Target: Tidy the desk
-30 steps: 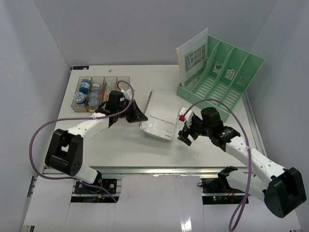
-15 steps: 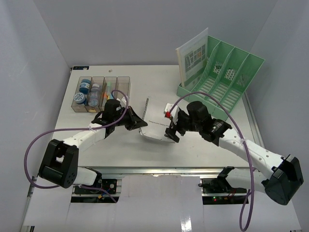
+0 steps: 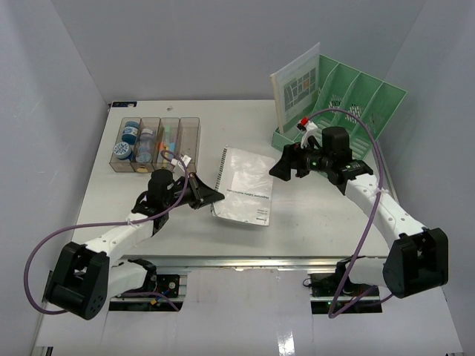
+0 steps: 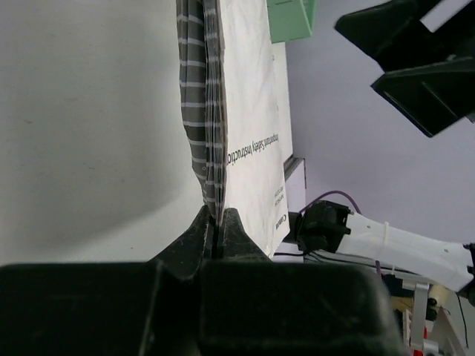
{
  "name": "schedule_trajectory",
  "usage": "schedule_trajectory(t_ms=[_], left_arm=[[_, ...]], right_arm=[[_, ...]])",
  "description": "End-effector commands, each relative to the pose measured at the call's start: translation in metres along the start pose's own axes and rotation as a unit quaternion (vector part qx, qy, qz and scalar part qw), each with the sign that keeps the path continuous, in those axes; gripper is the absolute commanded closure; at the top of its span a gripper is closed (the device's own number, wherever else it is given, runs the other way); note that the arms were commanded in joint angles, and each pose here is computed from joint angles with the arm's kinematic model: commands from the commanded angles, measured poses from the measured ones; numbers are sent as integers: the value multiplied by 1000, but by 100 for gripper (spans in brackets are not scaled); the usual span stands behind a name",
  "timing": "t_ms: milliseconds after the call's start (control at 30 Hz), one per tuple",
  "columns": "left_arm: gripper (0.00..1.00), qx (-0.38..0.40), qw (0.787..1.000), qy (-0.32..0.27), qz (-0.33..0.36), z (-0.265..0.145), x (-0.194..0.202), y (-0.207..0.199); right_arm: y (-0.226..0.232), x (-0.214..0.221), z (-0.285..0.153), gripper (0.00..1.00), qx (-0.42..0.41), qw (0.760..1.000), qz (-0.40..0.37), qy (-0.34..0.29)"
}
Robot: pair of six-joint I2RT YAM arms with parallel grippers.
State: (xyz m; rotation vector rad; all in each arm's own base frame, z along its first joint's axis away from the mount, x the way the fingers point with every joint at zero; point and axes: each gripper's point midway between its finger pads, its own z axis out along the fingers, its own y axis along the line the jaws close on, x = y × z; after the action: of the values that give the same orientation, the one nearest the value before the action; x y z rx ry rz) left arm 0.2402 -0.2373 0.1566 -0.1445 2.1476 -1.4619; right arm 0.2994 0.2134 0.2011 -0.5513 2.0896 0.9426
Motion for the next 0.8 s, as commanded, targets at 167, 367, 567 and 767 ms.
schedule_trajectory(t_ms=[167, 367, 567, 767], left_arm=[[100, 128, 988, -28, 77, -22, -8, -67], [100, 157, 984, -30, 80, -23, -9, -79], [100, 185, 978, -12, 97, -19, -5, -91], [69, 171, 978, -7, 115, -12, -10, -88]], right_arm=[[10, -6, 12, 10, -44, 997, 67, -5], [25, -5, 10, 5, -88, 992, 90, -11], [61, -17, 2, 49, -214, 972, 96, -22], [76, -22, -15, 92, -246, 966, 56, -47]])
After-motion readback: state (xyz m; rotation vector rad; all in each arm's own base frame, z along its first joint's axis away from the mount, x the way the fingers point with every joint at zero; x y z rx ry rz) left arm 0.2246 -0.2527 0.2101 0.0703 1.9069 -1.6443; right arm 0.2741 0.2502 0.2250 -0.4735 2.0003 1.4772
